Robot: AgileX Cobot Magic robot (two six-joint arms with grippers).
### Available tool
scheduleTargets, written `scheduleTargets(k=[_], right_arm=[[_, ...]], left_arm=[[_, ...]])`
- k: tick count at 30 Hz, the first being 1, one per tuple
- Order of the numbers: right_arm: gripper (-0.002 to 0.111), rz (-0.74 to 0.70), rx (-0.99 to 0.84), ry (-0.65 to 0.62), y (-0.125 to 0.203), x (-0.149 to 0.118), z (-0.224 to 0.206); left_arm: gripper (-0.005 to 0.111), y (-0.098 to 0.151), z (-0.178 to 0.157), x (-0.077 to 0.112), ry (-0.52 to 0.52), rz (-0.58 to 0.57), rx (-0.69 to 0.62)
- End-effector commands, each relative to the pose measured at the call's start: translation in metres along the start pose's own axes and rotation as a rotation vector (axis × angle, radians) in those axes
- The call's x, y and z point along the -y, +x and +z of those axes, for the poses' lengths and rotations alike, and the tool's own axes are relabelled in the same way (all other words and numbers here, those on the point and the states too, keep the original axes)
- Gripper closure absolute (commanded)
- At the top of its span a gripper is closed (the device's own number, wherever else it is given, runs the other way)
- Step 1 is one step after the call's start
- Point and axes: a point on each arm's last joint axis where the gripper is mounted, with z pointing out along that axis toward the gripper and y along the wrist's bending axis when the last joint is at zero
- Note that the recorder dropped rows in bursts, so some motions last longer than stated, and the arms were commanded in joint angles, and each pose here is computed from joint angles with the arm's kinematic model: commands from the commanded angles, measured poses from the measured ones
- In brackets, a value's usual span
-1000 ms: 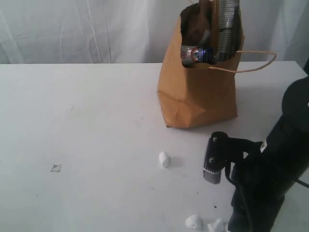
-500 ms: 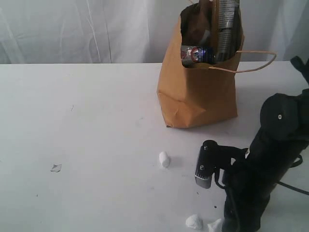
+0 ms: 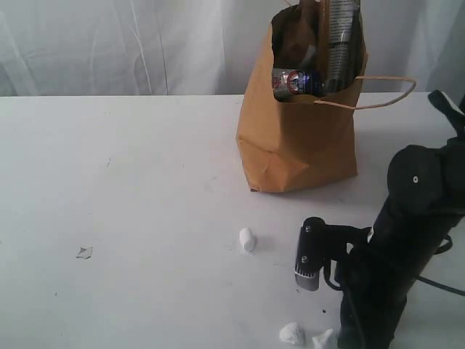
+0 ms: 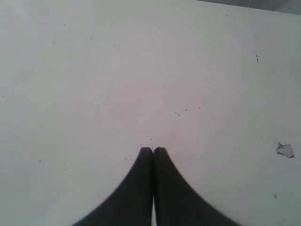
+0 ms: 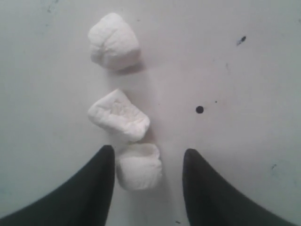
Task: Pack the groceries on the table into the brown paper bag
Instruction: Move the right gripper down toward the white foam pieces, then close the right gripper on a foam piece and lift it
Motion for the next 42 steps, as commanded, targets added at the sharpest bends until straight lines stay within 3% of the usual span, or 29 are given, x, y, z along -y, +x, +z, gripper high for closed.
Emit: scheduleTargets(k=[1,7,17,22,30,42], right_arm=[[0.073,-0.019,-0.030,-0.037,0.003,-0.004,0.001],[0.107,-0.003,-0.008,-0.041,0.001,-0.006,-0.004],[0.108,0.052,0.053,0.028,0.000,-0.013,-0.027],[0.108,0.186,0.061,0.067,0.000,-0.019,-0.058],[0.108,0.318,0.127,0.186,0.005,-0.018,-0.144],[0.108,0.475,0.511,0.594,0.018,0.013,-0.296]], left_arm=[[0.107,0.001,0.001,0.000,0.001,0.001,-0.007],[0.107,0.001,0.001,0.000,0.001,0.001,-0.007],[0.107,0.001,0.001,0.000,0.000,0.001,-0.009],[0.107,0.001,0.001,0.000,0.000,0.001,-0.009],[0.107,0.001,0.001,0.000,0.000,0.001,-0.009],[0.107,0.001,0.001,0.000,0.000,0.001,-0.009]])
